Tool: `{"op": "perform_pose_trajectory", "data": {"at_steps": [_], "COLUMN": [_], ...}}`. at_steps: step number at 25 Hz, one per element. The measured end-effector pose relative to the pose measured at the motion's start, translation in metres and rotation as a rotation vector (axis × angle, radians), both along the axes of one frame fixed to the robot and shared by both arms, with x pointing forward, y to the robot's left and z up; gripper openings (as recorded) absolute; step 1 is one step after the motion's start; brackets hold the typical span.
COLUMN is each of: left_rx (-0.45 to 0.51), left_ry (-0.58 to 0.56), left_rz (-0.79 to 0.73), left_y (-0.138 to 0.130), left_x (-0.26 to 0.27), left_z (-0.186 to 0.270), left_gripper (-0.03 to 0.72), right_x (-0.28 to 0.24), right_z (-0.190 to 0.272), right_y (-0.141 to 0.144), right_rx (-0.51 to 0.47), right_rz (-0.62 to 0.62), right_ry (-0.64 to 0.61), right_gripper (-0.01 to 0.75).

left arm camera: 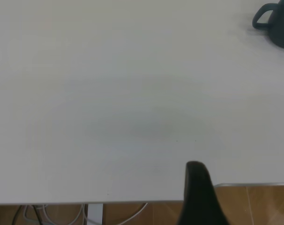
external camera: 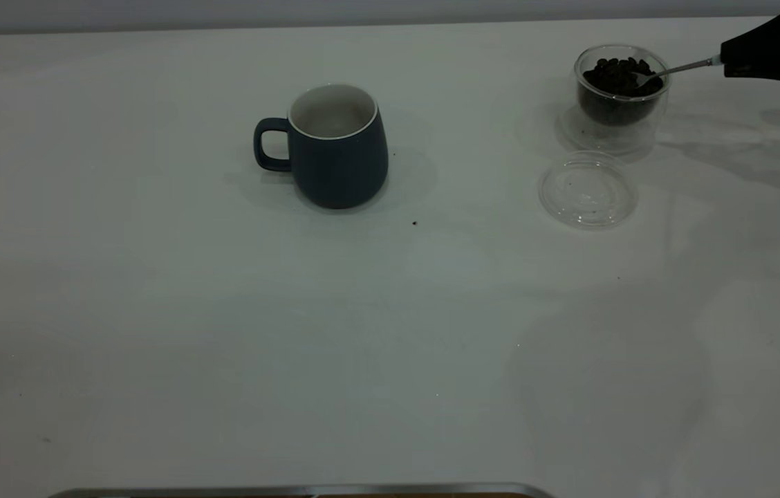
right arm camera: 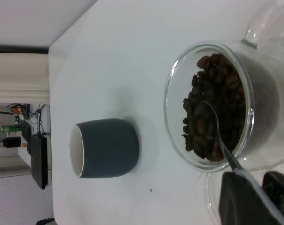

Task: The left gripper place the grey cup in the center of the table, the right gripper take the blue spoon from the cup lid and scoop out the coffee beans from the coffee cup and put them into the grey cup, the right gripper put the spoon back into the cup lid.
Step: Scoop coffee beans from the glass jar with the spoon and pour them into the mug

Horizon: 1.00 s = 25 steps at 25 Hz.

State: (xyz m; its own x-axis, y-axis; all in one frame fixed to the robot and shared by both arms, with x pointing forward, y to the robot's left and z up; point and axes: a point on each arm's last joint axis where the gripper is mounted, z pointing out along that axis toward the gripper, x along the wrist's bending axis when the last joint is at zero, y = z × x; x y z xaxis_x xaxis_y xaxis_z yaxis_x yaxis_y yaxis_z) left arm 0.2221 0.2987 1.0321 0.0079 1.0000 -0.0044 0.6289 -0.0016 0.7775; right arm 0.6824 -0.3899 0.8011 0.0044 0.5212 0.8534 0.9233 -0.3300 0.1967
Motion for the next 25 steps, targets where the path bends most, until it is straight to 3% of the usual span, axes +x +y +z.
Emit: {"op": "perform_pose_trajectory", "data": {"at_steps": [25], "left_rx": [0.001], "left_ry": [0.0], "left_rz": [-0.001], "left_y": [0.0], "left_x": [0.0], "left_z": [0.0], "left_gripper": [0.555], "right_x": [0.006], "right_z": [0.011], "right_y": [0.007], "right_rx": [0.06], "right_rz": [-0.054], "right_ry": [0.039], "right_gripper": [0.096]}}
